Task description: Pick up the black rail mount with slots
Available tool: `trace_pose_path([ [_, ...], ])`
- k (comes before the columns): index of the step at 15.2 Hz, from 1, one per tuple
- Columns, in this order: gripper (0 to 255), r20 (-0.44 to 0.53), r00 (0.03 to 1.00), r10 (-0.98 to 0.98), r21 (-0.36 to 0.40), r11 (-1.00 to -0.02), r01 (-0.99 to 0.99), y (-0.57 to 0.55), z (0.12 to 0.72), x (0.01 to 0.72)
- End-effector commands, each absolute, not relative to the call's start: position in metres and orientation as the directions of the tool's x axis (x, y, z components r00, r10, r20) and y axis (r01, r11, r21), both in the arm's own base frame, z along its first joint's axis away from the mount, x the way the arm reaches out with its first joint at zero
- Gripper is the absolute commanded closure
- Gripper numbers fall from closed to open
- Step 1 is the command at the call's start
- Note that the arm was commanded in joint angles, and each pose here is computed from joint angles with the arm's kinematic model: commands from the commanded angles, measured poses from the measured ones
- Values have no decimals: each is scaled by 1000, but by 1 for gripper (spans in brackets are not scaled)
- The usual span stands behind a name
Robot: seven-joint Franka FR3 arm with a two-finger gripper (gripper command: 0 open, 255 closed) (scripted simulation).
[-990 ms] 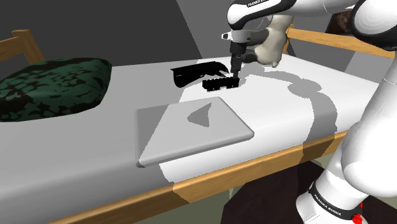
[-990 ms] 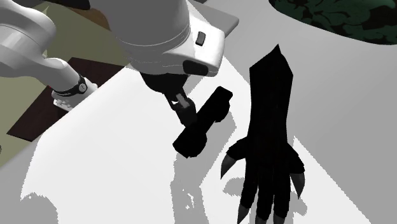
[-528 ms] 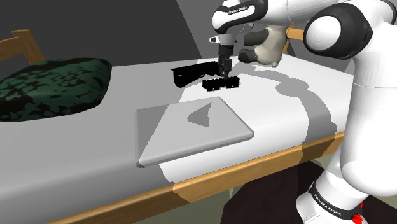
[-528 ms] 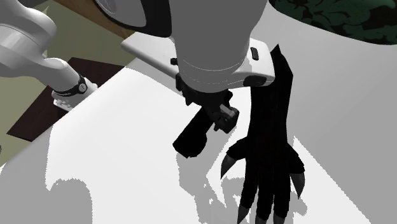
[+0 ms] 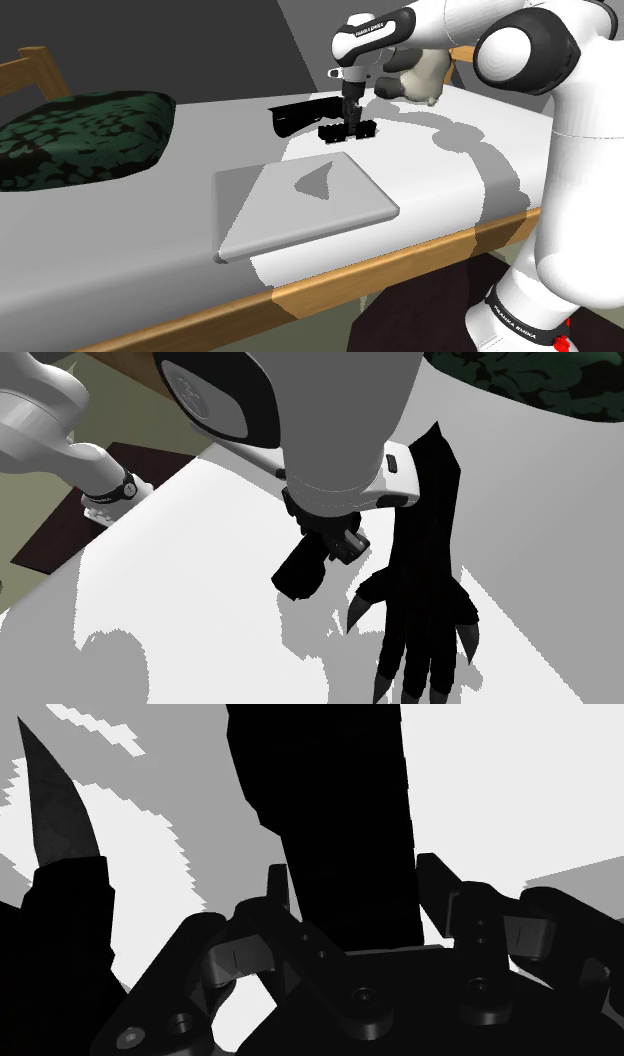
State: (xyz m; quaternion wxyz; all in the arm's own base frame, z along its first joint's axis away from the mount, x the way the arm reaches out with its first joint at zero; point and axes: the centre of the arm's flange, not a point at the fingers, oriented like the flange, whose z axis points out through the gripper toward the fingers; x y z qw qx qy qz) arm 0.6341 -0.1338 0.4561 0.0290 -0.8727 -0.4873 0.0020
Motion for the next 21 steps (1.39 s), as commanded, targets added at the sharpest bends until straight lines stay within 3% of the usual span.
trace_pose_path([
  [1, 255, 25, 525, 851, -53, -523, 851, -134, 455, 634],
  [9, 255, 25, 525, 851, -53, -523, 851, -134, 455, 634],
  [21, 255, 25, 525, 851, -53, -523, 851, -134, 518, 634],
])
